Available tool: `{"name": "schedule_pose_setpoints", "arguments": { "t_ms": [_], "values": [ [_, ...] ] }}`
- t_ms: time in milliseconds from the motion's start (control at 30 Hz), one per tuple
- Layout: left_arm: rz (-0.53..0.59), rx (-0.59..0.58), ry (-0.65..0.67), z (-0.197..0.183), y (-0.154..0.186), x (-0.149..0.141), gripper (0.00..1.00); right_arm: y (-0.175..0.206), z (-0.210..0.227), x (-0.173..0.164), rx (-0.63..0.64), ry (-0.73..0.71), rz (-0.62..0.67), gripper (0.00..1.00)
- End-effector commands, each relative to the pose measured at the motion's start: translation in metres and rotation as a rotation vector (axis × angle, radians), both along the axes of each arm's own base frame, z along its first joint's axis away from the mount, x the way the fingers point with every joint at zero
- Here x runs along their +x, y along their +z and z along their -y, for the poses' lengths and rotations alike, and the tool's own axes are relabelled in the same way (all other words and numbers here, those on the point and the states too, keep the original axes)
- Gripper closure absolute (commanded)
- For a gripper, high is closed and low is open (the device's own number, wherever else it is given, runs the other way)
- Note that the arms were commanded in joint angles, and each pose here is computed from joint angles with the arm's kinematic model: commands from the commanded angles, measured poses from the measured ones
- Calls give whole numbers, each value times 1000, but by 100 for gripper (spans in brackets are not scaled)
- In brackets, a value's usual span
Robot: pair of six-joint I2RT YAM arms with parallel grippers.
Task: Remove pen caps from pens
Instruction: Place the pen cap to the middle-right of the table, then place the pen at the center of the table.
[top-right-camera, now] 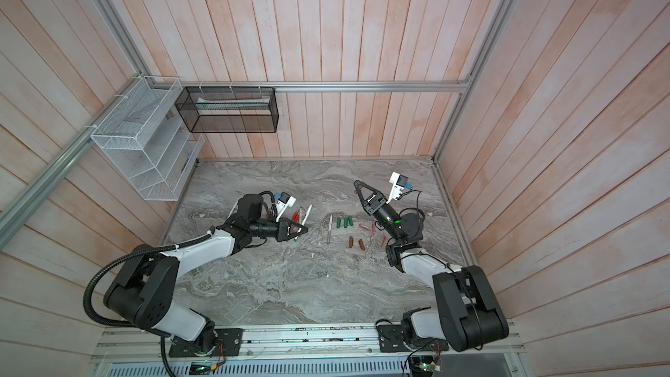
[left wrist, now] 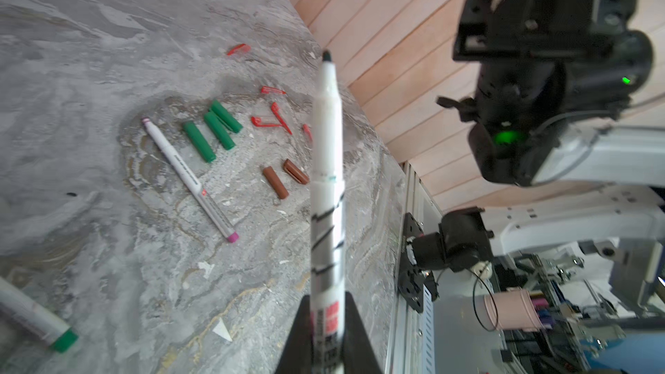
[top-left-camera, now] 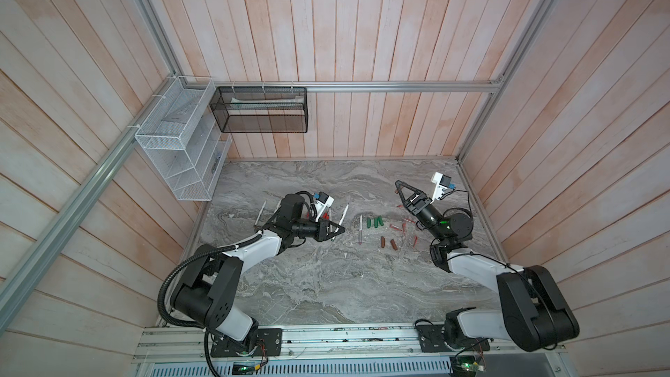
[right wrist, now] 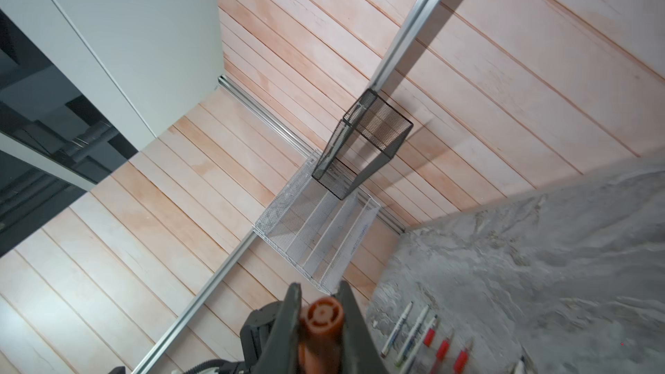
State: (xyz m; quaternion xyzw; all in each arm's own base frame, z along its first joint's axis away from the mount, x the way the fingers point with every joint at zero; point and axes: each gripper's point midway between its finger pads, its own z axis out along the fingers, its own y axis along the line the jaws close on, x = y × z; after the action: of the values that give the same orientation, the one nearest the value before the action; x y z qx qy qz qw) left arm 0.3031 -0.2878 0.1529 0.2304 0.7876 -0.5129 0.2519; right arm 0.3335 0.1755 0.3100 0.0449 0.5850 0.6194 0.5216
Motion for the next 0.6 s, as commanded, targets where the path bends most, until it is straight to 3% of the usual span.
{"name": "schedule_pose_setpoints", "arguments": {
  "t_ms": [0, 200, 333, 567],
  "values": [
    [-34, 108, 157, 1, -11, 37, 100, -59, 5, 1, -283, -83, -168, 100],
    [-134, 286, 231, 17, -57, 53, 100, -109, 40, -18, -579, -221, -314, 100],
    [-156, 409, 275, 19, -81, 62, 100, -153, 54, -26, -757, -216, -476, 100],
    [-167, 505, 306, 25, -101, 65, 100, -210, 62, -37, -867, -170, -671, 100]
  ]
}}
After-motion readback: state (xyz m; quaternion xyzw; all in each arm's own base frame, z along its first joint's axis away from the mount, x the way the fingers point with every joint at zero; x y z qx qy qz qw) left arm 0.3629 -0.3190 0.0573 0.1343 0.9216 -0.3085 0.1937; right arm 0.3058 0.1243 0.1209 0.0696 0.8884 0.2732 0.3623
